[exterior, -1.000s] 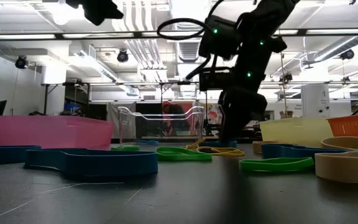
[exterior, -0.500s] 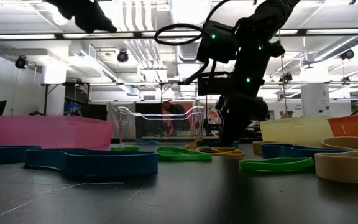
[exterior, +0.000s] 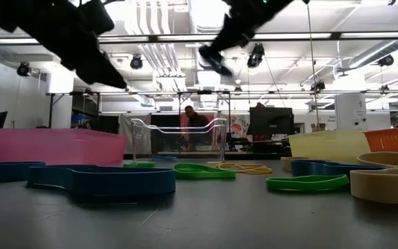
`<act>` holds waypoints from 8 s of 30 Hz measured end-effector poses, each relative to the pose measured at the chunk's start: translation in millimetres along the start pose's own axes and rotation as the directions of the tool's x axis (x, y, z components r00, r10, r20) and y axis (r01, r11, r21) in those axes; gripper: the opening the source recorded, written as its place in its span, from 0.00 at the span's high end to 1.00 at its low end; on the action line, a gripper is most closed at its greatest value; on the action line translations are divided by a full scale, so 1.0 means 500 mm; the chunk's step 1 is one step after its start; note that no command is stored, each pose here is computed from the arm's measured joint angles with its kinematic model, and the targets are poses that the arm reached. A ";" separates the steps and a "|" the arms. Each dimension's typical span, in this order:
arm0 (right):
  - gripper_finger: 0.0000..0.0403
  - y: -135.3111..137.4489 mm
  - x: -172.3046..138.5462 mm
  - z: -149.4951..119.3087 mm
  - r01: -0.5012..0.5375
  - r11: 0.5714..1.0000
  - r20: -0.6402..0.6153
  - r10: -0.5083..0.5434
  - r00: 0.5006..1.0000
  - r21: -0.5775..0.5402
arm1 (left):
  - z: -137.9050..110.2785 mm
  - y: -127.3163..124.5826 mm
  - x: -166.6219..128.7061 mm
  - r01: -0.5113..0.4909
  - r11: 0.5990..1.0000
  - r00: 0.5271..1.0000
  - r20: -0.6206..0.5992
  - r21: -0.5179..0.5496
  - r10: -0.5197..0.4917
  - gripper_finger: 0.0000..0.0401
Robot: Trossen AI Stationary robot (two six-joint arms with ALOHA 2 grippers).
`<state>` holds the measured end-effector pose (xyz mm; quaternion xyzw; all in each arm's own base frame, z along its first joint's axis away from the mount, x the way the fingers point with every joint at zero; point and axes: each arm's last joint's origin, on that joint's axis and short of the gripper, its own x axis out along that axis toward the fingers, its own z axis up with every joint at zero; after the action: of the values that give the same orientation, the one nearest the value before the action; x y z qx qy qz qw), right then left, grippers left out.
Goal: Sort rubber bands into baskets
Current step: Put the blue rubber band into the transparent bin, then put the green rubber band into the orange bin, then put the light orange rubber band into the yellow bin
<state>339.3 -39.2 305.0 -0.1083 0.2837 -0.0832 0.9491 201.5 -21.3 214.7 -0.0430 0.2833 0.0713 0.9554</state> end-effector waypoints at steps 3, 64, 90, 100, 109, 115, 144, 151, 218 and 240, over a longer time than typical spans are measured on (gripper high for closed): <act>0.98 -0.040 0.011 0.007 0.067 0.997 0.073 -0.066 0.995 -0.023 | -0.009 -0.003 0.020 0.004 1.000 1.000 0.012 -0.014 -0.004 0.70; 0.49 0.012 0.023 0.035 -0.109 0.981 -0.161 0.135 0.978 0.164 | 0.042 -0.006 0.157 -0.142 0.990 0.931 -0.337 0.010 0.137 1.00; 0.51 0.166 0.147 -0.040 -0.039 0.965 0.180 0.088 0.980 -0.260 | 0.112 -0.019 0.066 0.056 0.998 0.996 -0.070 -0.018 -0.057 1.00; 0.95 0.170 0.149 -0.044 -0.086 0.946 0.123 0.130 0.984 -0.312 | 0.117 -0.020 0.063 0.061 0.998 0.997 -0.045 -0.008 -0.061 1.00; 0.98 0.162 0.121 -0.039 -0.116 0.956 0.066 0.138 0.988 -0.269 | 0.118 -0.019 0.056 0.063 0.998 0.997 -0.041 0.012 -0.062 0.91; 0.98 0.139 0.070 -0.025 -0.128 0.977 -0.158 0.101 0.982 -0.171 | 0.125 -0.015 0.041 0.049 0.998 0.999 -0.016 0.045 -0.048 0.70; 0.98 0.130 -0.238 -0.141 0.341 0.836 -0.871 0.285 0.401 0.431 | 0.118 -0.008 0.028 -0.002 0.994 0.996 -0.094 0.105 0.012 0.53; 0.98 0.160 -0.261 -0.212 0.431 0.781 -0.875 0.297 0.382 0.453 | 0.119 -0.006 0.028 0.004 0.982 0.996 -0.093 0.188 0.014 0.53; 0.69 0.154 -0.260 -0.237 0.505 0.617 -0.791 0.378 0.481 0.603 | 0.183 0.174 -0.023 -0.026 0.975 0.978 -0.194 0.222 0.071 0.53; 0.64 0.125 -0.029 -0.184 0.287 0.760 -0.415 -0.026 0.910 0.583 | 0.140 0.052 0.097 0.093 0.959 0.978 -0.207 0.269 -0.037 0.53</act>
<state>282.2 9.7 221.4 0.2113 0.4080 -0.2736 0.8450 275.2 18.3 245.6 0.0748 0.3836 -0.0053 0.9204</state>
